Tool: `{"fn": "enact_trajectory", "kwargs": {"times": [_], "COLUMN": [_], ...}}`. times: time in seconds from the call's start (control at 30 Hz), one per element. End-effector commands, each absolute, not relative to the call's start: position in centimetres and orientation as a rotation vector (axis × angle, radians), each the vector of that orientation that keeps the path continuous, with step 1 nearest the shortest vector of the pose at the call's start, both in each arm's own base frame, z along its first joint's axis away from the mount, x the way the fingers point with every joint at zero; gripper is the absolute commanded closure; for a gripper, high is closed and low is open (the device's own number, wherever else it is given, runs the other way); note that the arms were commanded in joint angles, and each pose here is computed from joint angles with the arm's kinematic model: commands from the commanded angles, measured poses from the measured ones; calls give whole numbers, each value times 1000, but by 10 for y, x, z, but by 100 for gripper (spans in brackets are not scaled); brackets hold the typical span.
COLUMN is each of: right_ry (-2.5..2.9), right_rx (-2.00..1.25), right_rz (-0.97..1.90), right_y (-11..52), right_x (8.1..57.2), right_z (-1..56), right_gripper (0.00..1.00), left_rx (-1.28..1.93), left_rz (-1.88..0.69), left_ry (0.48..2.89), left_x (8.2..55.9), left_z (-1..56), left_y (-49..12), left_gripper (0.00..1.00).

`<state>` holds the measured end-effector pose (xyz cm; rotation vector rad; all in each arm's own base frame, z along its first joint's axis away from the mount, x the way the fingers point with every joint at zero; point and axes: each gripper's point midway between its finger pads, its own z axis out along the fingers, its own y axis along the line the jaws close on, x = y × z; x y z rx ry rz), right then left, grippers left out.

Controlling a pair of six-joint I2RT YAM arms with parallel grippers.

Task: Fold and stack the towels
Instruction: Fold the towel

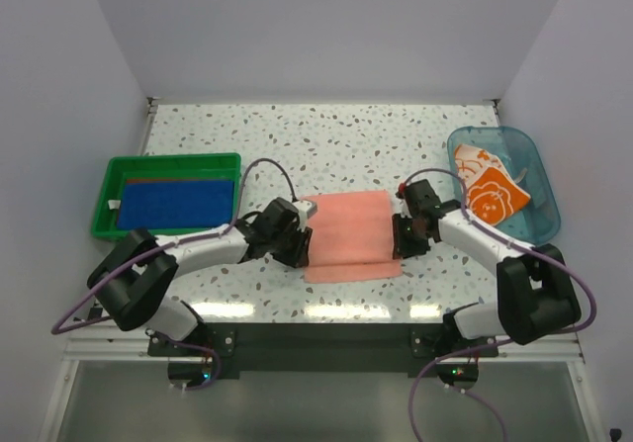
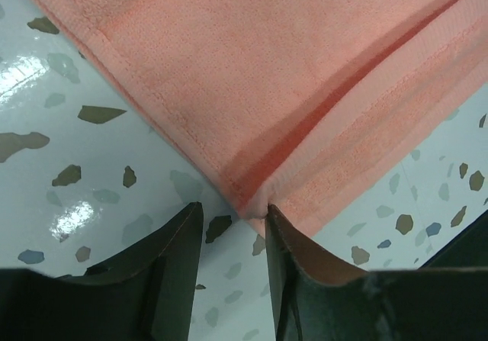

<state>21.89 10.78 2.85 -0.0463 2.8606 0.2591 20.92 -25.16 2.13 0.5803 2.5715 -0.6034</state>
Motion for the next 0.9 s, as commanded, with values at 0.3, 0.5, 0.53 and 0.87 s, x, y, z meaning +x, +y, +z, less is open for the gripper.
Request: {"fn": "enact_trajectory", "kwargs": {"times": [0.3,0.5,0.53,0.87], "right_ry": [2816,2665,2668,2701], "right_rx": [-40,-20,-23,-20], "right_rz": [368,361,347,313], "right_y": [129,129,129,142], "right_x": [168,191,195,221], "right_z": [58,98,97,63], "right_gripper": [49,50,50,64], "left_rx": [520,443,437,558], "left_rz": [-744,-722,-735,-753], "left_ry": [2432,2400,2375,2535], "left_x": [188,198,205,205], "left_z": [62,93,107,78], "left_y": [-251,-250,-257,-296], "left_gripper": [27,32,33,57]}}
